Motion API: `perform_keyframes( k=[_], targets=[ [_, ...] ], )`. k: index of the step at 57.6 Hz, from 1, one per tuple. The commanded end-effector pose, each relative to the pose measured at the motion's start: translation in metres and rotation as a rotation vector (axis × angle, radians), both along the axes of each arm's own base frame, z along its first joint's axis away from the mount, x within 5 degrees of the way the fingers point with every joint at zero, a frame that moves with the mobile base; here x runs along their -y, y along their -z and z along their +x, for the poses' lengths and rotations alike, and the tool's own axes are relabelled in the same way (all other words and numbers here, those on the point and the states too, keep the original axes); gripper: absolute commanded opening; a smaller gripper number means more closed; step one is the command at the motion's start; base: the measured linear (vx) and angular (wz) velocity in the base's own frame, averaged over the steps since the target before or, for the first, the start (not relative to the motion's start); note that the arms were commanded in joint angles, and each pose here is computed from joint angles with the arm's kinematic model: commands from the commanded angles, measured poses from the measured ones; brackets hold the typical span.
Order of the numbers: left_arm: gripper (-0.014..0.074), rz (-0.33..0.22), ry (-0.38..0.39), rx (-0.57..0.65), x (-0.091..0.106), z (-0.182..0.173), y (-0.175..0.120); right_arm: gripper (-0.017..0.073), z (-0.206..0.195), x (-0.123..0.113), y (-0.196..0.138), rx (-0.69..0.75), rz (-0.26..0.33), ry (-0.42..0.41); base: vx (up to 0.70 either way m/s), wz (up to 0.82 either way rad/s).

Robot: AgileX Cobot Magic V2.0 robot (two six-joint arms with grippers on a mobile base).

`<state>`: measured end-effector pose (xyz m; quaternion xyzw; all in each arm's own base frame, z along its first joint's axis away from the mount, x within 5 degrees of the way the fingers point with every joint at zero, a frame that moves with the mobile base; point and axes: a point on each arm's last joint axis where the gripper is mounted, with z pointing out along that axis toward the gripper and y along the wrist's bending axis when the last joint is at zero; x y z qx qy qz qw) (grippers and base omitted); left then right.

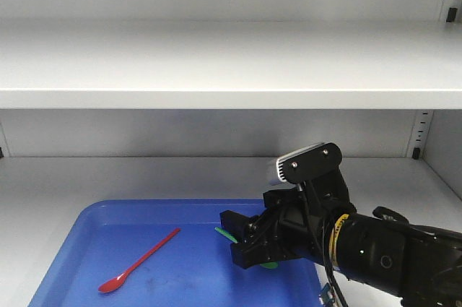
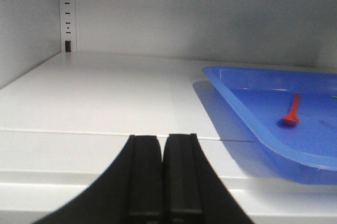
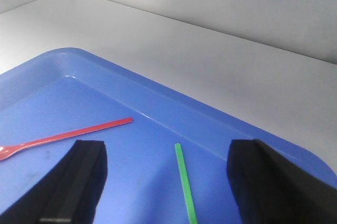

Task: Sort red and green spoons into left cabinet
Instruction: 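Open the right gripper to release the green spoon into the tray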

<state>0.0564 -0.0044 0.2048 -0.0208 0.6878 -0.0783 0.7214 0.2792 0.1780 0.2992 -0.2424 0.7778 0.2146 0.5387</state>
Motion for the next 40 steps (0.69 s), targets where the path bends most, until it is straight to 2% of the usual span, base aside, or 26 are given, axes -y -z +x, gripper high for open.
perform_keyframes(
  k=[1,9,21,40],
  targets=[
    [-0.0007,-0.033,0.004,0.167,-0.0002,-0.0034,-0.0132,0.0521,-0.0044,-0.0018,-0.0246,0.064,0.06,-0.028,0.0,0.0],
    [-0.0006,-0.03,-0.008,0.181,-0.0008,-0.0039,-0.0147,0.0521,-0.0044,-0.0018,-0.0246,0.063,0.059,-0.028,0.0,0.0],
    [-0.0006,-0.021,-0.103,0.175,-0.0058,-0.0036,-0.014,0.0521,-0.0046,-0.0021,-0.0248,0.064,0.062,-0.032,0.0,0.0],
    [-0.0006,-0.021,-0.104,0.162,-0.0059,-0.0033,-0.0129,0.0521,-0.0045,-0.002,-0.0248,0.064,0.061,-0.031,0.0,0.0]
  ],
)
